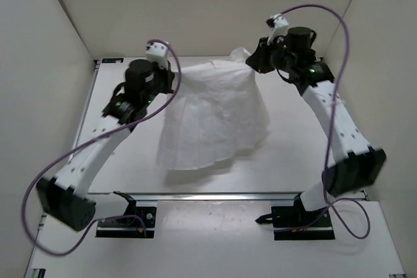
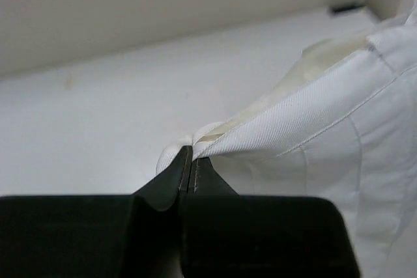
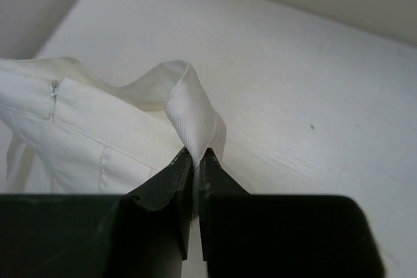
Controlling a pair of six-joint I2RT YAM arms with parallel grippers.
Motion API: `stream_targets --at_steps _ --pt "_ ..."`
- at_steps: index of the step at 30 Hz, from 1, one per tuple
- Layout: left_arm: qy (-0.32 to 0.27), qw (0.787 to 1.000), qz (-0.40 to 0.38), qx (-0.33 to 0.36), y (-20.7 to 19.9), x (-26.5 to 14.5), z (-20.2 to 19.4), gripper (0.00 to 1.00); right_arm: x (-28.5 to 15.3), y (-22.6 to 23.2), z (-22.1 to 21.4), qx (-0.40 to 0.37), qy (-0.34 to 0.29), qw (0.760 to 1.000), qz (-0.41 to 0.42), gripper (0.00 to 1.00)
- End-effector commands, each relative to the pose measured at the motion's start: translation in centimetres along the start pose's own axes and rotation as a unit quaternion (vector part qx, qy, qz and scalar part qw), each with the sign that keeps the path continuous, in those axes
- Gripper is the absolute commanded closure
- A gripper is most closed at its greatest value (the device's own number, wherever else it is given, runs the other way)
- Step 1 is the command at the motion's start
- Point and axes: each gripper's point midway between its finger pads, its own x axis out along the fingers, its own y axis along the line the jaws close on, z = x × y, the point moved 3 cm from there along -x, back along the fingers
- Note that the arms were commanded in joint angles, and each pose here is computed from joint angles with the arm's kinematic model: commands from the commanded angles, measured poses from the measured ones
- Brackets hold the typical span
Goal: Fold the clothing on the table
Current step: Move the skirt to the center of the board
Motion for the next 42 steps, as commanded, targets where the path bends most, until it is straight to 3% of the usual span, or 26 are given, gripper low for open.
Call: stream_targets --at_steps 1,5,8,11,15,17,20,22,25,28,31,34,38,40,42 --pt "0.124 0.99 0.063 -0.024 2.7 4.8 -9.7 1.0 5.8 -6.6 -9.1 0.028 0.129 0.989 -0.064 1.0" --pt "0.142 0.986 0.083 -0.041 4.3 10.6 -12.7 1.0 10.9 -10.0 -10.5 0.013 0.151 0.986 -0.07 1.0" --pt "0.112 0.989 0.09 -0.027 5.1 15.1 -9.4 1.0 14.5 -11.6 -7.3 0.033 0.12 0.992 -0.036 1.0" --pt "0.059 0.993 0.105 0.012 5.5 16.9 -2.9 1.0 13.0 -12.0 0.8 0.023 0.013 0.999 -0.027 1.0" --pt "-0.031 0.995 0.09 0.005 4.6 14.4 5.0 1.0 7.1 -10.3 7.9 -0.026 -0.064 0.996 -0.049 1.0" --pt "-0.052 0.995 0.084 0.021 3.6 12.5 6.5 1.0 5.1 -9.1 8.5 -0.047 -0.065 0.994 -0.069 1.0" --pt "-0.062 0.993 0.079 0.056 1.7 8.7 7.1 1.0 2.6 -6.5 7.0 -0.064 -0.048 0.993 -0.082 1.0" --pt "-0.057 0.993 0.086 0.064 1.4 5.7 5.1 1.0 -0.1 -3.3 5.4 -0.071 -0.054 0.992 -0.09 1.0" --pt "-0.05 0.995 0.072 0.039 0.8 1.1 0.5 1.0 -1.4 -1.7 -4.1 -0.058 -0.022 0.994 -0.085 1.0" --pt "-0.051 0.997 0.061 0.018 1.1 -3.8 -2.2 1.0 -4.7 0.0 -8.6 -0.013 -0.009 0.997 -0.08 1.0" --pt "-0.087 0.995 0.046 0.014 1.2 -8.2 -0.7 1.0 -7.3 1.7 -9.5 -0.002 -0.013 0.998 -0.065 1.0" --pt "-0.132 0.99 0.04 0.001 1.8 -11.3 3.5 1.0 -9.2 3.4 -5.3 -0.015 -0.061 0.997 -0.054 1.0" --pt "-0.149 0.987 0.051 0.005 2.3 -10.4 6.8 1.0 -7.2 0.9 -2.5 -0.015 -0.052 0.997 -0.061 1.0" --pt "-0.128 0.99 0.059 0.003 2.2 -8.1 5.6 1.0 -5.1 -1.0 -2.7 -0.001 -0.029 0.997 -0.072 1.0" --pt "-0.07 0.995 0.07 0.0 2.3 -4.6 1.8 1.0 -2.9 -2.2 -4.0 0.007 0.005 0.997 -0.073 1.0"
